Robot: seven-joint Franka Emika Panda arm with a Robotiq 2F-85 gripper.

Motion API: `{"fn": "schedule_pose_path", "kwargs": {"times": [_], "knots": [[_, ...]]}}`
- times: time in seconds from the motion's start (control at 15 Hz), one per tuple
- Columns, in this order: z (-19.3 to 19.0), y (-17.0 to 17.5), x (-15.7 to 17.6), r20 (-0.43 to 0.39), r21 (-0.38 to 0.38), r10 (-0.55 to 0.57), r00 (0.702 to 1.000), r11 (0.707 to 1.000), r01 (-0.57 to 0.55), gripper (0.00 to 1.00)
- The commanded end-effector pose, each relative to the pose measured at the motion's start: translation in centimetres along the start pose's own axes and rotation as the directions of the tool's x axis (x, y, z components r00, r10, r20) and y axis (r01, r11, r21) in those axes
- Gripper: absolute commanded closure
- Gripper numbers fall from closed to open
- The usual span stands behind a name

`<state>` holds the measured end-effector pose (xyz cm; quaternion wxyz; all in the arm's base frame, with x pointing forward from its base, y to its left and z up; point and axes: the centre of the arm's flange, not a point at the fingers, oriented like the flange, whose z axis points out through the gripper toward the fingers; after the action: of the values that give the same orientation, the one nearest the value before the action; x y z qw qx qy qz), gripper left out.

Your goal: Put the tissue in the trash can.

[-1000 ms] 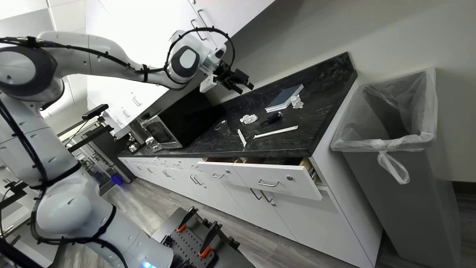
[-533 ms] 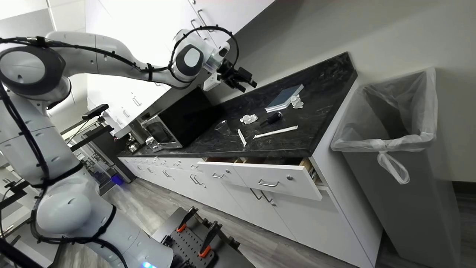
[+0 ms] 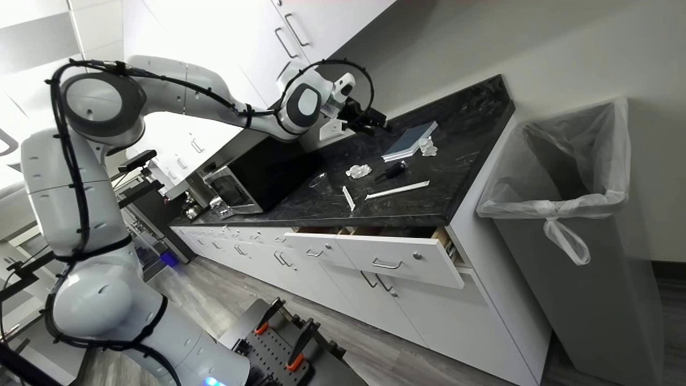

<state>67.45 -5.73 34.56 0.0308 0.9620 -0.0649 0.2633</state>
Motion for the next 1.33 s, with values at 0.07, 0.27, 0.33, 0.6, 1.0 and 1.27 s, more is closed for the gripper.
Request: {"fn": "schedule_pose_path", "kwargs": {"times": [0.07,0.27,0.33,0.6,1.0,1.27], "knots": [[5.9,-0.7,3.0,-0.036,-0.006,0.032,0.999,0.999,-0.032,0.00],[8.5,-0.8,4.0,-0.027,0.001,0.049,0.998,0.999,-0.049,0.00],[9.0,-0.8,4.3,-0.028,0.005,0.057,0.998,0.998,-0.057,0.00],[11.4,-0.4,5.5,-0.029,0.014,0.097,0.995,0.995,-0.097,0.00],[14.0,-0.1,6.4,-0.016,0.022,0.126,0.992,0.992,-0.126,0.00],[15.3,-0.1,6.4,0.014,0.020,0.134,0.991,0.991,-0.135,0.00]]}}
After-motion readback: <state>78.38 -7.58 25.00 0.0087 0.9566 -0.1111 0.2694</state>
